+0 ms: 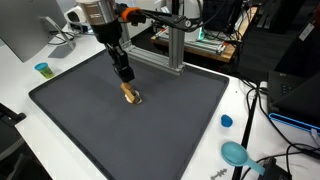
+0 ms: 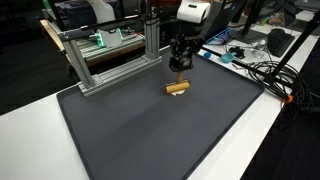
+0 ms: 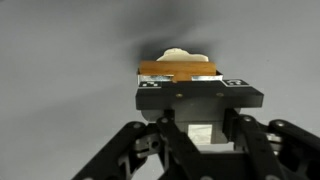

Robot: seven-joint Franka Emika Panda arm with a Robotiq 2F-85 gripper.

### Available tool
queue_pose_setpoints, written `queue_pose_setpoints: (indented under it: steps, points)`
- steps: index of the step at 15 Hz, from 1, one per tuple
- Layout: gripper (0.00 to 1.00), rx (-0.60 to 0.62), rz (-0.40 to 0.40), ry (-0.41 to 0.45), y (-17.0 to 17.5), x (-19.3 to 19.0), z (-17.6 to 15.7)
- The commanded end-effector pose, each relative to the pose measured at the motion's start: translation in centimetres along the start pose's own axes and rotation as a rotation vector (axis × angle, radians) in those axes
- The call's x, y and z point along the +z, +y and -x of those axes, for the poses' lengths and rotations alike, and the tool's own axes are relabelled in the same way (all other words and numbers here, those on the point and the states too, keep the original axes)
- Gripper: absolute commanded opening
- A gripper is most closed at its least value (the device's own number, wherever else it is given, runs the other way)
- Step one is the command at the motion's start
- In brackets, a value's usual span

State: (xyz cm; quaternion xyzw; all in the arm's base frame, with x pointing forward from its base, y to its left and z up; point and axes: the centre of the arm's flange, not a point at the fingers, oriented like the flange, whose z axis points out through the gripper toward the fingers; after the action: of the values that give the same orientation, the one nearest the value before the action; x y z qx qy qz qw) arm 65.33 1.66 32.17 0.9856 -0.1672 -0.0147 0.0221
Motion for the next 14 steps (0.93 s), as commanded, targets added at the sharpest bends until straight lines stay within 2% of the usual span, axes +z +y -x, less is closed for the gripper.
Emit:
queue_pose_setpoints:
  steps: [1,6,9,11,14]
  points:
    - [0.22,-0.081,0.003,-0.115,-0.8,2.3,-1.1]
    - [0.22,-0.123,0.035,-0.22,-1.4,4.5,-0.9]
    - [0.22,-0.148,0.051,-0.272,-1.0,4.0,-0.5]
    - [0.22,-0.163,0.039,-0.251,0.2,2.0,0.6]
    - [0.22,-0.122,-0.01,-0.142,1.7,-0.5,0.6]
